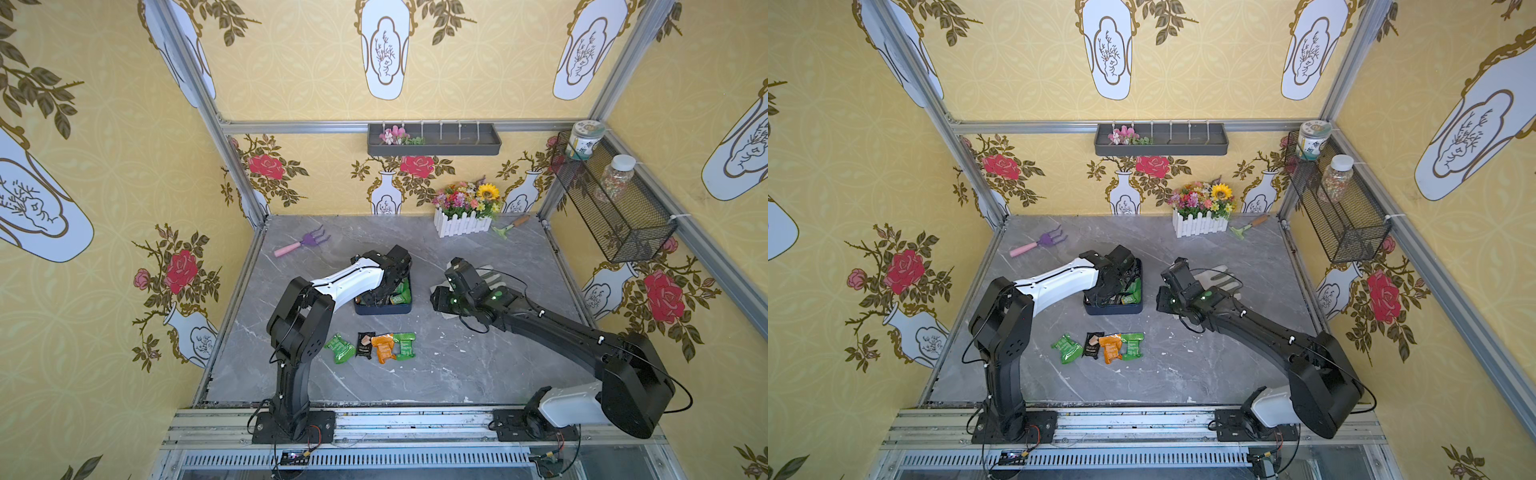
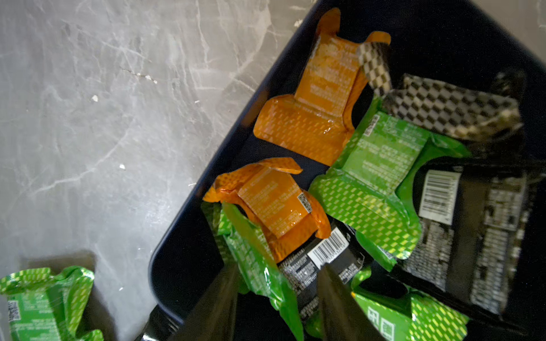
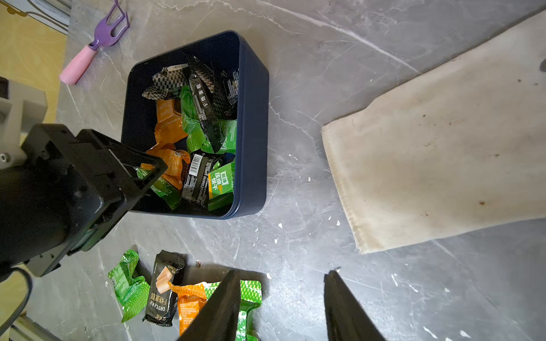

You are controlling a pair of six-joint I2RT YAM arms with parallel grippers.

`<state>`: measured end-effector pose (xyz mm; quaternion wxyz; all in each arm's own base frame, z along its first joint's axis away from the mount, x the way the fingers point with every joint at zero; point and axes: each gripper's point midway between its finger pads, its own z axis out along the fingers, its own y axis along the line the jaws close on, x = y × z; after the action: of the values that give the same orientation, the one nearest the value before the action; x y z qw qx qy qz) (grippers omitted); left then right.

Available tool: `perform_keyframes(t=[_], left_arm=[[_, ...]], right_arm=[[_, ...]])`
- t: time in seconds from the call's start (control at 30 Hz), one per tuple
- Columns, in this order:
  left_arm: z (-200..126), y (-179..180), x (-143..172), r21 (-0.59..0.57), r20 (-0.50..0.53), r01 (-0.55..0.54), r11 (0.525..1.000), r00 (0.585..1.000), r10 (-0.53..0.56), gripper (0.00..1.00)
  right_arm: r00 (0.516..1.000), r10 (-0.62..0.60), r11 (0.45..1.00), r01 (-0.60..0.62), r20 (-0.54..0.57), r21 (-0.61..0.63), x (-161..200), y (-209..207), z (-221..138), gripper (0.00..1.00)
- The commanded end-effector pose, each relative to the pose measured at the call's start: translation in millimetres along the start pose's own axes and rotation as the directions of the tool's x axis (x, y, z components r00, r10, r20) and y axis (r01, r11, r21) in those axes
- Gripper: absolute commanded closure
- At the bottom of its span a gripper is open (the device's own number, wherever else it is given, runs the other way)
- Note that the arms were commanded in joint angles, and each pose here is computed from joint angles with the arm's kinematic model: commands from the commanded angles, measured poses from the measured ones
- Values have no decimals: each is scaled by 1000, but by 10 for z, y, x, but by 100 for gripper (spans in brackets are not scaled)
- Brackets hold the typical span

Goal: Take the cookies out of the storage box
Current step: Pick up the cookie from the storage box.

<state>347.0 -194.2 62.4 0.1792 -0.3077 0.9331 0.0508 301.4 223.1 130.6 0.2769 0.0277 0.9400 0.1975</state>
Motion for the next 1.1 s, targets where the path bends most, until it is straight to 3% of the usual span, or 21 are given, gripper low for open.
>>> perform_keyframes(t=[0.0, 0.27, 0.7, 0.87, 1.07], left_arm=[[49, 37, 37, -17, -9, -2, 1000, 1000, 2, 61], [-64, 135, -45, -26, 35, 25, 999, 999, -24, 91], [-743, 59, -346, 196, 144, 40, 980, 987, -70, 100], [-971, 104, -309, 268, 84, 101, 958, 988, -127, 100], [-1175, 11, 1, 364, -15, 114, 925, 993, -117, 100]], right_arm=[[1000, -1, 1000, 2, 22, -11, -55, 30, -8, 50], [1000, -4, 1000, 4, 23, -13, -58, 36, -19, 50], [999, -1, 1000, 2, 39, -20, -109, 60, -127, 50], [998, -8, 1000, 8, 55, -3, -138, 29, -220, 50], [996, -49, 998, 51, 69, -35, -109, 85, -326, 50]])
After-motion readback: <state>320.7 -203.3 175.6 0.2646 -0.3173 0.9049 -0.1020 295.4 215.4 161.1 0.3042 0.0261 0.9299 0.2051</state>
